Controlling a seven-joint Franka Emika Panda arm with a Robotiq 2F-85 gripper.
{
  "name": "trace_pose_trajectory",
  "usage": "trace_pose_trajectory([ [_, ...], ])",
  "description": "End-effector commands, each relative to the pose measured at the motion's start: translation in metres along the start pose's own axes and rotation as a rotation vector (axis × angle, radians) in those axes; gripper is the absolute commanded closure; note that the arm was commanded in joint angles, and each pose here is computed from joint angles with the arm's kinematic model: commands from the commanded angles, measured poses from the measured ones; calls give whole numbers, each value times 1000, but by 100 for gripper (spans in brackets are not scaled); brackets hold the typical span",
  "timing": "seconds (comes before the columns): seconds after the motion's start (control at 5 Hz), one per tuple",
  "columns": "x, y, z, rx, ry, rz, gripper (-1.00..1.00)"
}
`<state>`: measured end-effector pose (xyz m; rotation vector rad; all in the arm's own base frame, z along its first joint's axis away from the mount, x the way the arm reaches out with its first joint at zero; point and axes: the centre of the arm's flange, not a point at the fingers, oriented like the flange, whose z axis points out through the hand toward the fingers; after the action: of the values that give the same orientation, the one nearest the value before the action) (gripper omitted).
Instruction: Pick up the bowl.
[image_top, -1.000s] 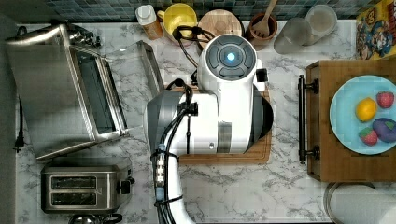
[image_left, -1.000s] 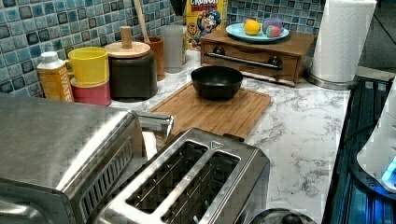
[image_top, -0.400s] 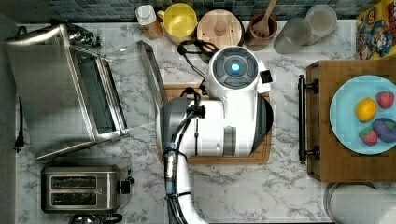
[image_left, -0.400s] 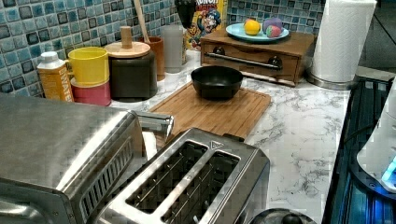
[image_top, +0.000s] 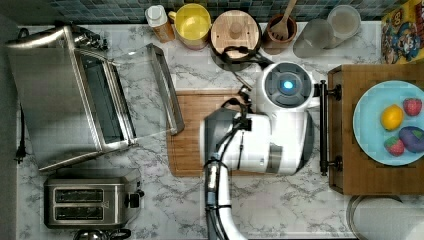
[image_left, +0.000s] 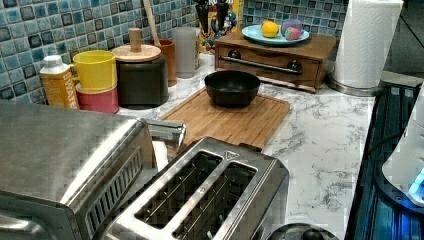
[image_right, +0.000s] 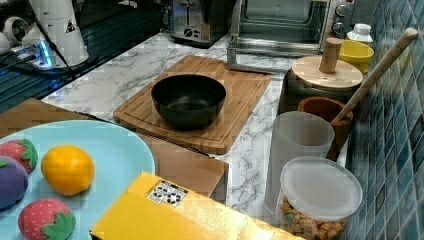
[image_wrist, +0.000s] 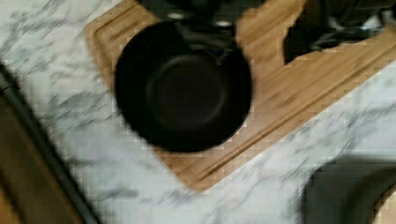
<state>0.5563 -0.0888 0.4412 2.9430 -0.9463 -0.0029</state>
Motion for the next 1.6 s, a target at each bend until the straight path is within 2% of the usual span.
trace_pose_trajectory([
  [0.2, 7, 80, 3, -41, -6, 57, 0],
  [0.4, 7, 92, 25, -27, -51, 8, 0],
  [0.6, 5, 112, 46, -15, -66, -5, 0],
  [1.0, 4, 142, 78, 26, -59, -83, 0],
  [1.4, 3, 159, 102, 68, -49, -94, 0],
  [1.6, -6, 158, 112, 116, -18, -122, 0],
])
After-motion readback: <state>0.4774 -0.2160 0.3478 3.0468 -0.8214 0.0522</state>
